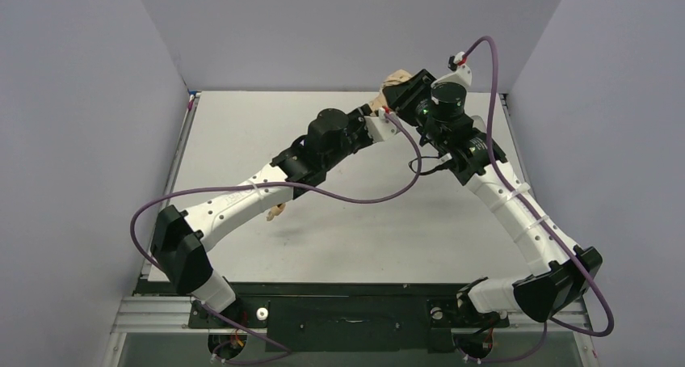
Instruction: Open the umbrella
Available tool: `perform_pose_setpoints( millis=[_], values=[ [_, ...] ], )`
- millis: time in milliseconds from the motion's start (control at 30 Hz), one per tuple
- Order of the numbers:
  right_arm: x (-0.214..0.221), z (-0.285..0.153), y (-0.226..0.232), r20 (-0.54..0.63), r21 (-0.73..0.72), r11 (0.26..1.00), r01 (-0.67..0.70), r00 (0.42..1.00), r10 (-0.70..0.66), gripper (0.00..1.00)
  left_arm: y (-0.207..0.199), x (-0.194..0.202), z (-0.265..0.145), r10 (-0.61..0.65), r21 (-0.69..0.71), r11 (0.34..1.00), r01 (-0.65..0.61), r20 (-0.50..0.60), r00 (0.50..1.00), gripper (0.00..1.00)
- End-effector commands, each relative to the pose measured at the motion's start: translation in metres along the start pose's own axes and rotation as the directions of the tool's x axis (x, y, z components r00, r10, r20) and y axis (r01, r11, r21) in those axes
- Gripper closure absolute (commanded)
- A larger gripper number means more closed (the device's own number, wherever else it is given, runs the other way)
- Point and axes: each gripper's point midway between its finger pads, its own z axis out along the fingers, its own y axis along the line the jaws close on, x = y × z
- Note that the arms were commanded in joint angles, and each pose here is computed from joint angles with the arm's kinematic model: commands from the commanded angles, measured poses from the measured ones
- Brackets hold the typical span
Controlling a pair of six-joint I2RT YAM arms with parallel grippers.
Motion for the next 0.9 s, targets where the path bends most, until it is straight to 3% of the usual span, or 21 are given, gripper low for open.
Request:
perform_pose_setpoints(
  millis=[0, 33, 100, 167, 300, 367, 467, 567, 700, 867],
  values=[
    [-0.02, -0.011, 0.048, 0.022, -0.188, 0.98, -0.065, 0.997, 0.071, 0.76, 0.015, -0.02, -0.002, -0.081, -0.025, 0.996, 0.082, 0.035, 0.996, 0.8],
    [-0.025, -0.011, 0.048, 0.037, -0.195, 0.979, -0.053, 0.997, 0.061, 0.65, 0.014, -0.018, -0.002, -0.094, -0.021, 0.995, 0.095, 0.027, 0.995, 0.89],
    [-0.036, -0.013, 0.049, 0.058, -0.222, 0.975, -0.024, 0.998, 0.038, 0.56, 0.015, -0.015, -0.003, -0.145, -0.017, 0.989, 0.145, 0.018, 0.989, 0.99],
    [-0.052, -0.016, 0.05, 0.093, -0.252, 0.968, 0.019, 0.996, 0.004, 0.5, 0.016, -0.017, -0.005, -0.229, 0.015, 0.973, 0.228, 0.028, 0.973, 1.0],
    [-0.074, -0.027, 0.054, 0.138, -0.332, 0.933, 0.142, 0.985, -0.101, 0.42, 0.03, -0.027, -0.008, -0.463, 0.102, 0.884, 0.457, 0.052, 0.885, 1.0],
    [-0.076, -0.034, 0.054, 0.145, -0.359, 0.912, 0.201, 0.977, -0.158, 0.41, 0.048, -0.029, -0.01, -0.556, 0.118, 0.83, 0.545, 0.083, 0.827, 1.0],
    [-0.068, -0.044, 0.048, 0.134, -0.382, 0.886, 0.263, 0.964, -0.228, 0.43, 0.063, -0.046, -0.018, -0.711, 0.226, 0.701, 0.676, 0.148, 0.688, 1.0],
    [-0.056, -0.047, 0.044, 0.104, -0.395, 0.876, 0.275, 0.961, -0.255, 0.45, 0.075, -0.063, -0.031, -0.794, 0.366, 0.604, 0.708, 0.198, 0.575, 1.0],
    [-0.045, -0.048, 0.044, 0.077, -0.414, 0.872, 0.26, 0.965, -0.251, 0.44, 0.08, -0.078, -0.044, -0.831, 0.467, 0.549, 0.693, 0.22, 0.51, 1.0],
    [-0.035, -0.051, 0.069, 0.074, -0.48, 0.836, 0.266, 0.962, -0.263, 0.43, 0.077, -0.083, -0.048, -0.835, 0.498, 0.54, 0.678, 0.219, 0.504, 1.0]
  ],
)
